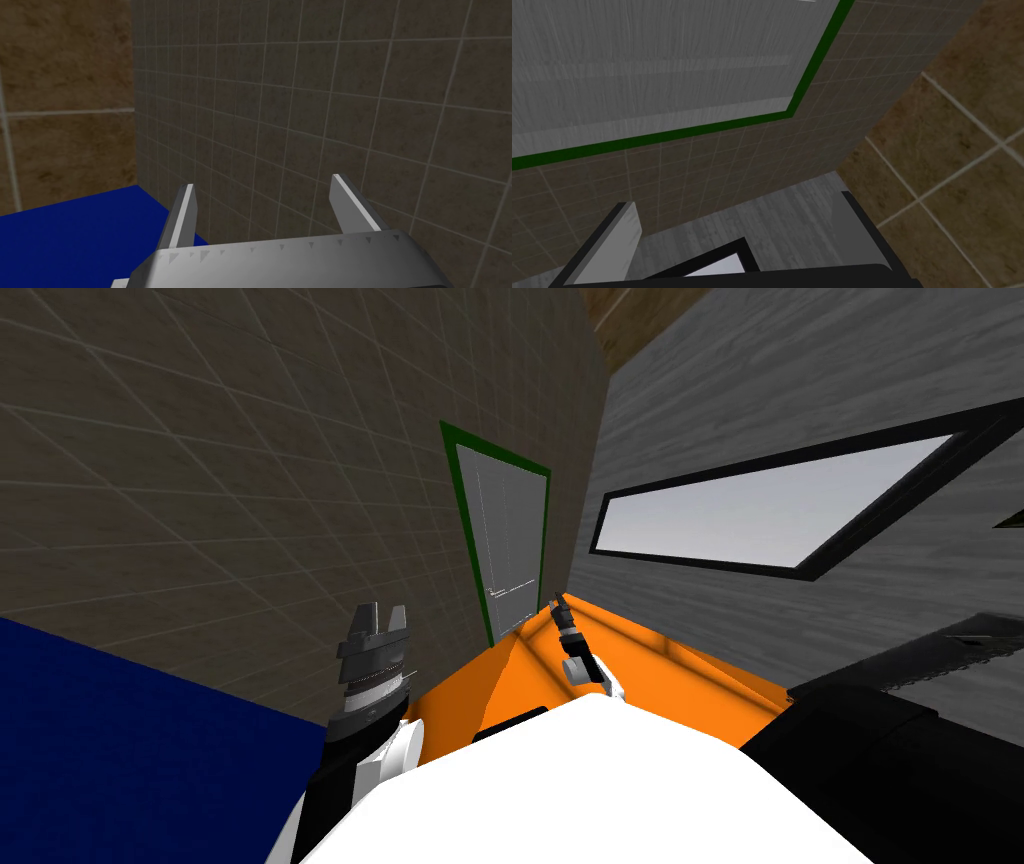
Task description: Pull the door open
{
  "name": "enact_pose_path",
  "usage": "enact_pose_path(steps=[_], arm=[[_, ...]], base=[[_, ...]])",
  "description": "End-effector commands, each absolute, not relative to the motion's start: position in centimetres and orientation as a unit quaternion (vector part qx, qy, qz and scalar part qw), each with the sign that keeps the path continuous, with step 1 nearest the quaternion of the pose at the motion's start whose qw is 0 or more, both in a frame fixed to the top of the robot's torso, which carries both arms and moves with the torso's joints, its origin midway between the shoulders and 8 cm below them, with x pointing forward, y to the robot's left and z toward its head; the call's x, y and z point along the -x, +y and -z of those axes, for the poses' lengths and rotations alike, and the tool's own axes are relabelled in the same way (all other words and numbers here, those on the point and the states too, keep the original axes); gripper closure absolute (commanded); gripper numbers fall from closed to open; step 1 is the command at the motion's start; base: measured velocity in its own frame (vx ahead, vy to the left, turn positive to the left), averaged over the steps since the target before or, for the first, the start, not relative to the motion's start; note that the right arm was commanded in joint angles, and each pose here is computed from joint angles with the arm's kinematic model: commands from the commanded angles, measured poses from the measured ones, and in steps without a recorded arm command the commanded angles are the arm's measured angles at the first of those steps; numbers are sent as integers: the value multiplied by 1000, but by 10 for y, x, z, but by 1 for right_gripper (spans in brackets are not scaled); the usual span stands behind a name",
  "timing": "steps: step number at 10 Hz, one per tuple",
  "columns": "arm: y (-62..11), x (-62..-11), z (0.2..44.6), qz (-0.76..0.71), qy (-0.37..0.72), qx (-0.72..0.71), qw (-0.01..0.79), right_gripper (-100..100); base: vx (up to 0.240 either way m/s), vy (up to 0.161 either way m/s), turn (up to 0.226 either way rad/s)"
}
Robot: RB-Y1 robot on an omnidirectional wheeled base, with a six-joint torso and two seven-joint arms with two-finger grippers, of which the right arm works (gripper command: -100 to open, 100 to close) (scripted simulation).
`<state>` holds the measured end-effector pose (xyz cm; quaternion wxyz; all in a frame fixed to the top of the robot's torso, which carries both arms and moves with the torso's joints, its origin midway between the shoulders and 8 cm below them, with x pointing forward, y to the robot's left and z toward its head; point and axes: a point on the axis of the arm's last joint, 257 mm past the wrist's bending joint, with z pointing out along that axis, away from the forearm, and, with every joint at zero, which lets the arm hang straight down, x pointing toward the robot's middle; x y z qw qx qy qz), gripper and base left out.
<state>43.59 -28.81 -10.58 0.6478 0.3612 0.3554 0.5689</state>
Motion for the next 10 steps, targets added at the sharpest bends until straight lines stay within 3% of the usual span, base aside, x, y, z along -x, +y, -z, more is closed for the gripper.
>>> enact_pose_path(steps=[1, 10], arm=[[-287, -442, 119, -568, 363, -366, 642, -100], [-289, -467, 181, -561, 394, -389, 615, -100]], base=[[60, 0, 110], [57, 1, 92]])
